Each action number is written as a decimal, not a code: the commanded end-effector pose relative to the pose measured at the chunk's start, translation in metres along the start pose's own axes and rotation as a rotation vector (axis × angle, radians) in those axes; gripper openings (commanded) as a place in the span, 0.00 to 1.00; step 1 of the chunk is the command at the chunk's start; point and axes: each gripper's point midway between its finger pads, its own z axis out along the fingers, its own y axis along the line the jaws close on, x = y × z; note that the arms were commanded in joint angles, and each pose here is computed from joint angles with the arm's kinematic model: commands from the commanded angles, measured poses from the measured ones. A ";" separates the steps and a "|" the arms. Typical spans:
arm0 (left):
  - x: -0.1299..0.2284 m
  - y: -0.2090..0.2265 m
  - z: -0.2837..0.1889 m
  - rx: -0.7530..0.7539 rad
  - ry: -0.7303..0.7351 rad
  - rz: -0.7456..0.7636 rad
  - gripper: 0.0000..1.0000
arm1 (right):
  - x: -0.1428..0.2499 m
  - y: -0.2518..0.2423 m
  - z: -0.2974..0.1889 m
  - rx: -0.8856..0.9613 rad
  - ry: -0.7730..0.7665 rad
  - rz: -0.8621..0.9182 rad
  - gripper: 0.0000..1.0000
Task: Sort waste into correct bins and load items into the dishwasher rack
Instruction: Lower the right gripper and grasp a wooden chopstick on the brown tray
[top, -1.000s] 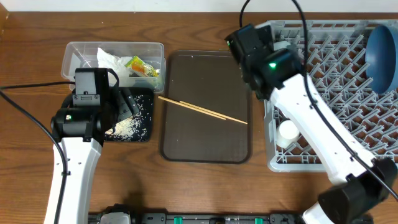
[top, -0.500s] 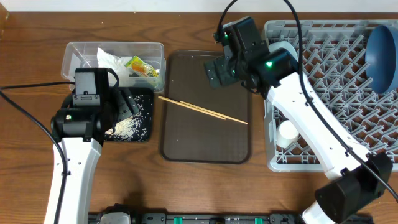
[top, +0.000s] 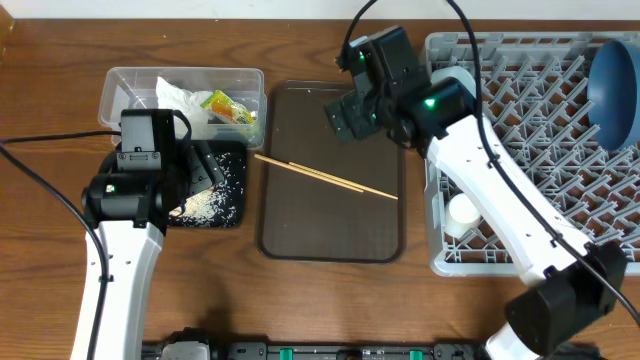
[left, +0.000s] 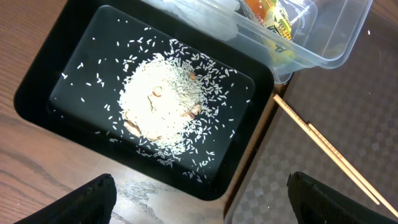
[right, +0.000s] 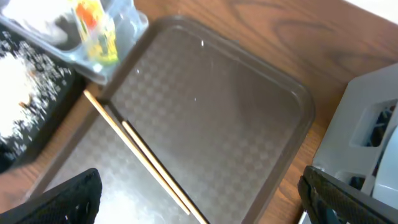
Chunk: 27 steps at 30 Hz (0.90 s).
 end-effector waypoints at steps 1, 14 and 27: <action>-0.007 0.000 -0.004 -0.003 -0.020 0.001 0.91 | 0.021 -0.004 0.024 -0.002 0.095 -0.042 0.99; -0.007 0.000 -0.004 -0.003 -0.020 0.001 0.90 | 0.057 0.005 0.052 -0.029 0.245 -0.169 0.95; -0.007 0.000 -0.004 -0.003 -0.020 0.001 0.91 | 0.089 0.062 0.115 -0.181 0.316 -0.381 0.80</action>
